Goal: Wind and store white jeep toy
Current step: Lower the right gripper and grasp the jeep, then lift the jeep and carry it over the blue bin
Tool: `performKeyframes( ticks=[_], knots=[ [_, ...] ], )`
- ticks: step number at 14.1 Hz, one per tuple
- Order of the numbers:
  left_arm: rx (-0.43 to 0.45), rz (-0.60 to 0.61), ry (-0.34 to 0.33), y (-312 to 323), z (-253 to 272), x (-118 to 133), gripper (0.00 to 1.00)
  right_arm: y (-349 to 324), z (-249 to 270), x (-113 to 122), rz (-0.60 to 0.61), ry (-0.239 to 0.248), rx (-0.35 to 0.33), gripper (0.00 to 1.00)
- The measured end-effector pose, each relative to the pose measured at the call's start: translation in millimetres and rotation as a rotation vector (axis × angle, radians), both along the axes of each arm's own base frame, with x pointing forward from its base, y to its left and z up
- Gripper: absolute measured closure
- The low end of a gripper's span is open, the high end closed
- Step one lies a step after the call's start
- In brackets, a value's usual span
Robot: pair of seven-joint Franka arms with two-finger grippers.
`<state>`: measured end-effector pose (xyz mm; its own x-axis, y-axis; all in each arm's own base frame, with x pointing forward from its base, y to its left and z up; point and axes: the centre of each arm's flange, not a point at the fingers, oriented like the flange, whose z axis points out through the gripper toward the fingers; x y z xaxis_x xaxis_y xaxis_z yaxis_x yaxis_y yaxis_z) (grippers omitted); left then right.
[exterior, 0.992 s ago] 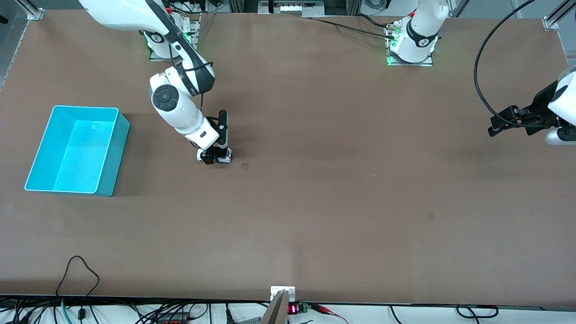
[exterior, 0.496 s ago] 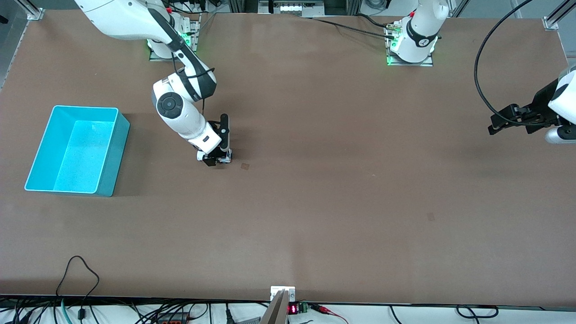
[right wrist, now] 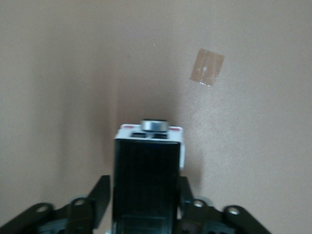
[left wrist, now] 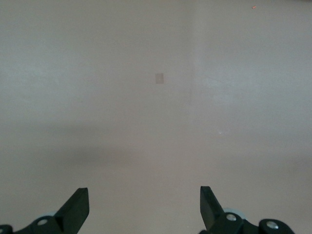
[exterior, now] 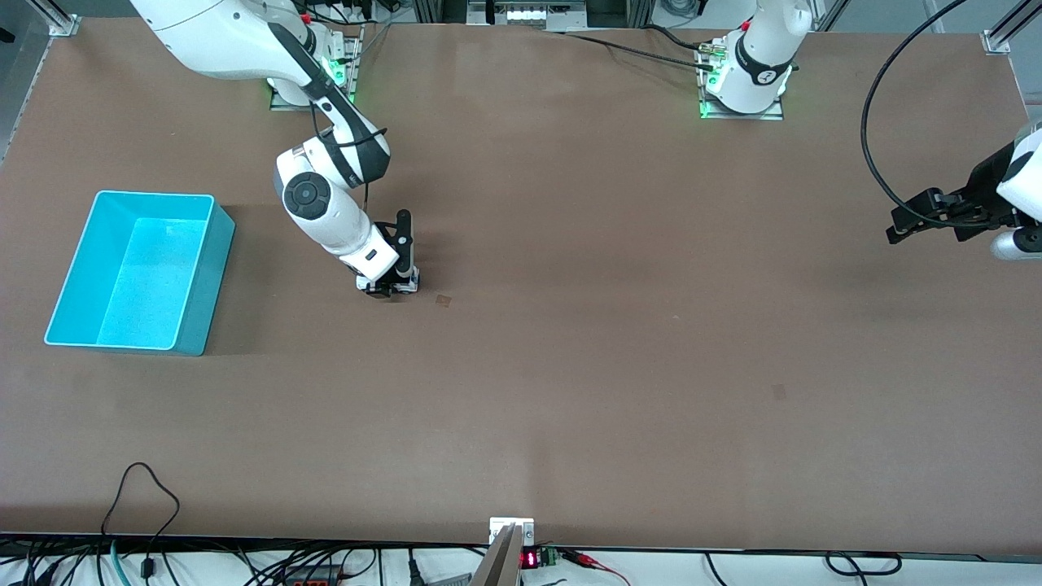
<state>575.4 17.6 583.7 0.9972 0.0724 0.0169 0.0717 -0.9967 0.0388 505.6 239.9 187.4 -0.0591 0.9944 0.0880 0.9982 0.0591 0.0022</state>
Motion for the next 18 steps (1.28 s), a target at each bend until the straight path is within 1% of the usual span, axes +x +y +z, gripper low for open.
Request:
performKeyframes(
  ticks=[1, 3, 7, 10, 13, 15, 16, 18],
  knots=[
    [0.000, 0.000, 0.000, 0.0, 0.1, -0.1, 0.00, 0.0, 0.2, 0.2, -0.001, 0.000, 0.000, 0.49],
    [0.000, 0.000, 0.000, 0.0, 0.2, -0.1, 0.00, -0.4, 0.2, 0.5, -0.016, 0.001, 0.000, 0.49],
    [0.000, 0.000, 0.000, 0.0, 0.1, -0.1, 0.00, -1.8, 1.9, 2.9, -0.107, 0.003, -0.001, 0.49],
    [0.000, 0.000, 0.000, 0.2, 0.1, -0.1, 0.00, -25.1, 24.9, 22.7, -0.198, -0.026, -0.014, 0.49],
    [0.000, 0.001, 0.000, 0.3, 0.1, -0.1, 0.00, -66.1, 73.6, 40.3, -0.359, -0.048, -0.052, 0.49],
    [0.000, 0.001, 0.000, 0.5, 0.1, -0.1, 0.00, -106.3, 106.2, 50.4, -0.534, -0.068, -0.073, 0.49],
    [0.000, 0.001, 0.000, 0.7, 0.1, -0.1, 0.00, -131.2, 120.6, 54.7, -0.618, -0.065, -0.090, 0.49],
    [0.000, 0.001, -0.002, 0.8, 0.2, 0.0, 0.00, -185.9, 148.1, 62.5, -0.752, -0.032, -0.138, 0.49]
  ],
)
